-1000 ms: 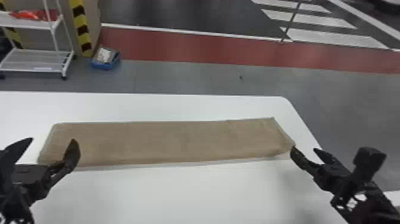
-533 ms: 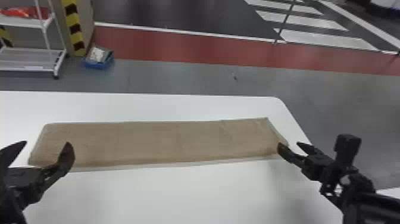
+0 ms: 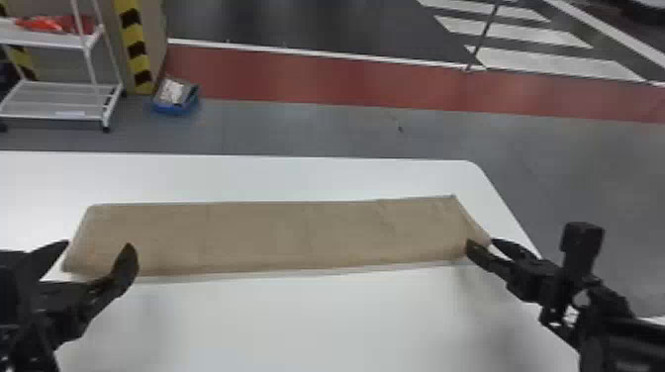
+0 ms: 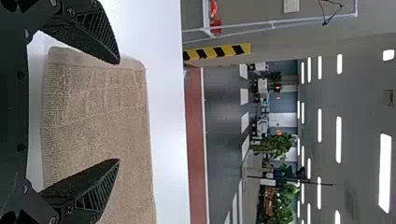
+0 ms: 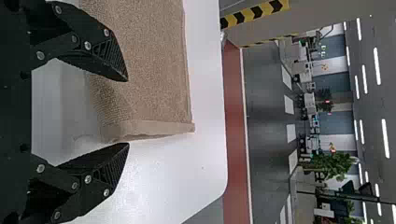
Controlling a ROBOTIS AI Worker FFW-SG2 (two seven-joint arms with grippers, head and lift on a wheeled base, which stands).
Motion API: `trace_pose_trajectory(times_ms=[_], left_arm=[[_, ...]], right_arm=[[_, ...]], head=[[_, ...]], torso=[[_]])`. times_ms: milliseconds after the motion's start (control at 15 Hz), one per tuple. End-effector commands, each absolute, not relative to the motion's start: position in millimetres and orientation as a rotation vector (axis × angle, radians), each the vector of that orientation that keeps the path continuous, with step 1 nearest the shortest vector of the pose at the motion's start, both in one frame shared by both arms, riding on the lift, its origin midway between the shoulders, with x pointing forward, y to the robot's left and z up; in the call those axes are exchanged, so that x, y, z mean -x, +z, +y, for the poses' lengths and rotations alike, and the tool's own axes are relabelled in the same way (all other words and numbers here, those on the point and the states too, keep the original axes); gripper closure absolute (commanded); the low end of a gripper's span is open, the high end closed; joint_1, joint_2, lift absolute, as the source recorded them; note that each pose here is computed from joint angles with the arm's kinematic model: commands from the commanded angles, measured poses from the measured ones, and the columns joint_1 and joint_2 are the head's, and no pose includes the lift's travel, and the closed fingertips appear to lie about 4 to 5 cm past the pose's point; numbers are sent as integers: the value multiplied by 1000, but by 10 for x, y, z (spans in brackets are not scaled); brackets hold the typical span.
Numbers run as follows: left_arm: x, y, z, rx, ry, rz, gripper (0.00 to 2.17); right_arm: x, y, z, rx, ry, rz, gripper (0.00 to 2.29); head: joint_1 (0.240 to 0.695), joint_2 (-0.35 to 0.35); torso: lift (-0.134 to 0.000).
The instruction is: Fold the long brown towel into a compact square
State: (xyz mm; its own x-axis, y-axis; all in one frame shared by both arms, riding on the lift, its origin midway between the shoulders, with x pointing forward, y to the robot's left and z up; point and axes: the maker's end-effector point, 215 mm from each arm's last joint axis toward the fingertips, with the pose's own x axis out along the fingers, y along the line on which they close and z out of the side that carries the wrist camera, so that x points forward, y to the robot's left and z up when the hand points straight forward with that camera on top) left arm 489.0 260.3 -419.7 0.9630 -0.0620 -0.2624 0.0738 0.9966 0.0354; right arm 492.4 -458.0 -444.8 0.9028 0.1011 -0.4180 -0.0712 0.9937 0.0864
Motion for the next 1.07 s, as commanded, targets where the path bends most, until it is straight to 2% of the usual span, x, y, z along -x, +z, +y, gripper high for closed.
trace_pose_trajectory(times_ms=[0,533,667,800,867,1000], left_arm=[[-4875,-4365,2608,-49,-73,331,181],[-4821,-4535,2811,0,-41,407,218],[-4807,-4552,2797,1,-46,415,353],[-4788,-4527,2752,14,-67,411,539],[-4780,-4542,2759,14,-66,419,542],[-4781,-4535,2742,15,-73,419,653]], right_arm=[[-4900,-4423,-4573,-65,90,435,478],[-4873,-4293,-4592,-57,88,420,532],[-4884,-4262,-4575,-61,96,413,653],[-4875,-4256,-4583,-64,101,414,653],[-4880,-4245,-4588,-64,101,412,748],[-4881,-4251,-4581,-76,94,408,775]], head=[[695,-220],[695,-204],[695,-202],[695,-202],[695,-204],[695,-207]], torso=[[-125],[-125],[-125],[-125],[-125],[-125]])
